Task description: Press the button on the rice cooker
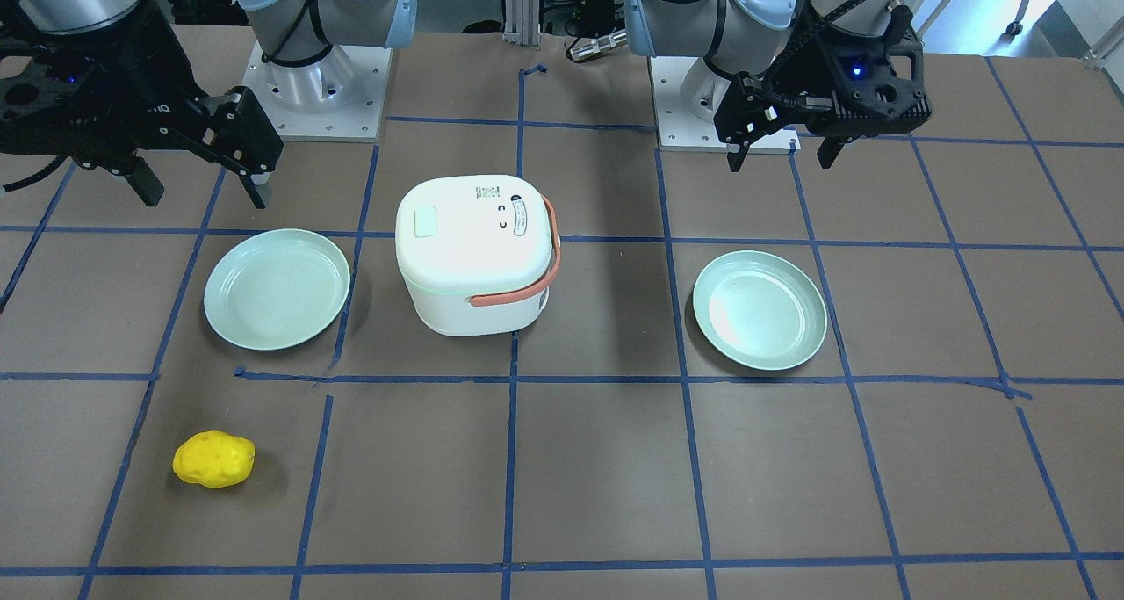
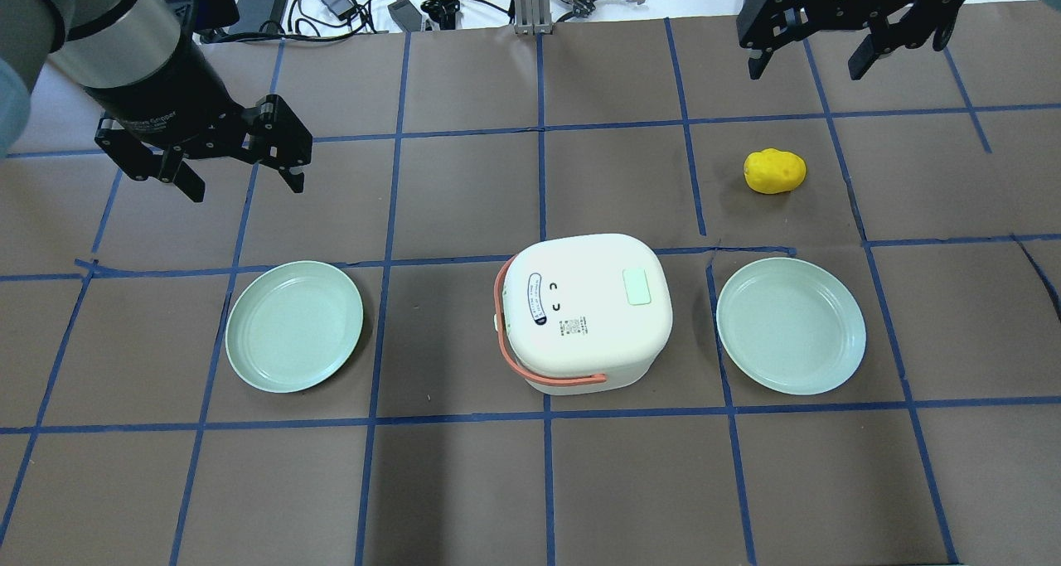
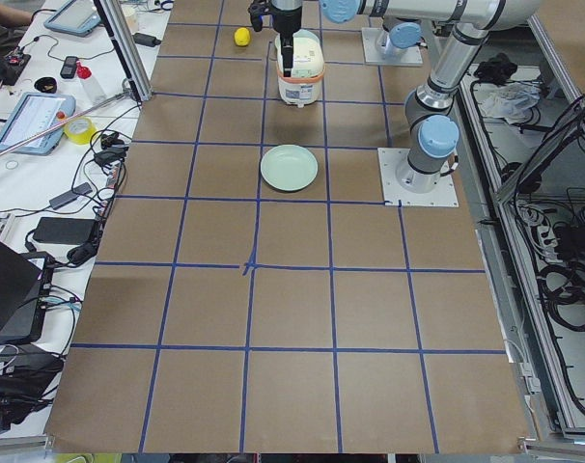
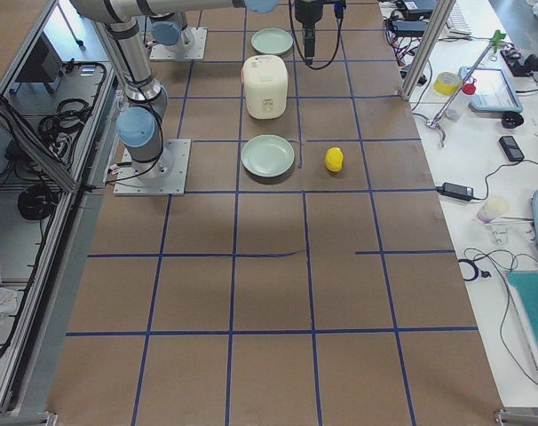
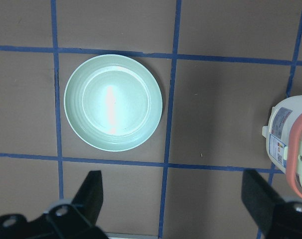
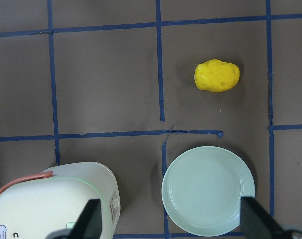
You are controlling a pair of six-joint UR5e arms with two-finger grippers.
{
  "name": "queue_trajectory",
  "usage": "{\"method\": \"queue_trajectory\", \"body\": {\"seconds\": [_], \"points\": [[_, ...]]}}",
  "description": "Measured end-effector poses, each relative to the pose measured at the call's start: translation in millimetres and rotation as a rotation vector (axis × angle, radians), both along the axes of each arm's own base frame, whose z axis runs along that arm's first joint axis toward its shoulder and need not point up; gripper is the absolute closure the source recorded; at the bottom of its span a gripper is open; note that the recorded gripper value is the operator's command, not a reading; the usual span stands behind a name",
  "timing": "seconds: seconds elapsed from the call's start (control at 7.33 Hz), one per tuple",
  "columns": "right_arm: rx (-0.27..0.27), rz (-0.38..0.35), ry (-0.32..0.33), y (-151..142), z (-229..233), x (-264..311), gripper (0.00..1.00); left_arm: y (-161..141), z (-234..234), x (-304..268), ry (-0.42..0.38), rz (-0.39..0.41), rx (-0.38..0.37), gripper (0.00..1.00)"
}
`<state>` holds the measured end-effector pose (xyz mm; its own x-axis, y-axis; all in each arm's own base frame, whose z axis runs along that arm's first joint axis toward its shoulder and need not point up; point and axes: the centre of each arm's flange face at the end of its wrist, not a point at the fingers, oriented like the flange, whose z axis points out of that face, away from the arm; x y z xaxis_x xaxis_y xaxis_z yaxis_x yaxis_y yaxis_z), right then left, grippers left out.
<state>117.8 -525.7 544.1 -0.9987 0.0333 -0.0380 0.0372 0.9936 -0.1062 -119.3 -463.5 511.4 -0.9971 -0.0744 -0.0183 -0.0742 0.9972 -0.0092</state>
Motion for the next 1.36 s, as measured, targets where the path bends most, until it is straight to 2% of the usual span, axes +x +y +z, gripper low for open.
{"method": "queue_trajectory", "body": {"seconds": [0.82, 1.36], "points": [[-0.006, -0.003, 0.009, -0.5, 1.3, -1.0, 0.04, 0.0, 0.0, 0.0, 0.000, 0.000, 0.000, 0.00], [-0.014, -0.016, 0.041, -0.6, 2.8, -3.9, 0.06, 0.0, 0.0, 0.0, 0.000, 0.001, 0.000, 0.00]]}}
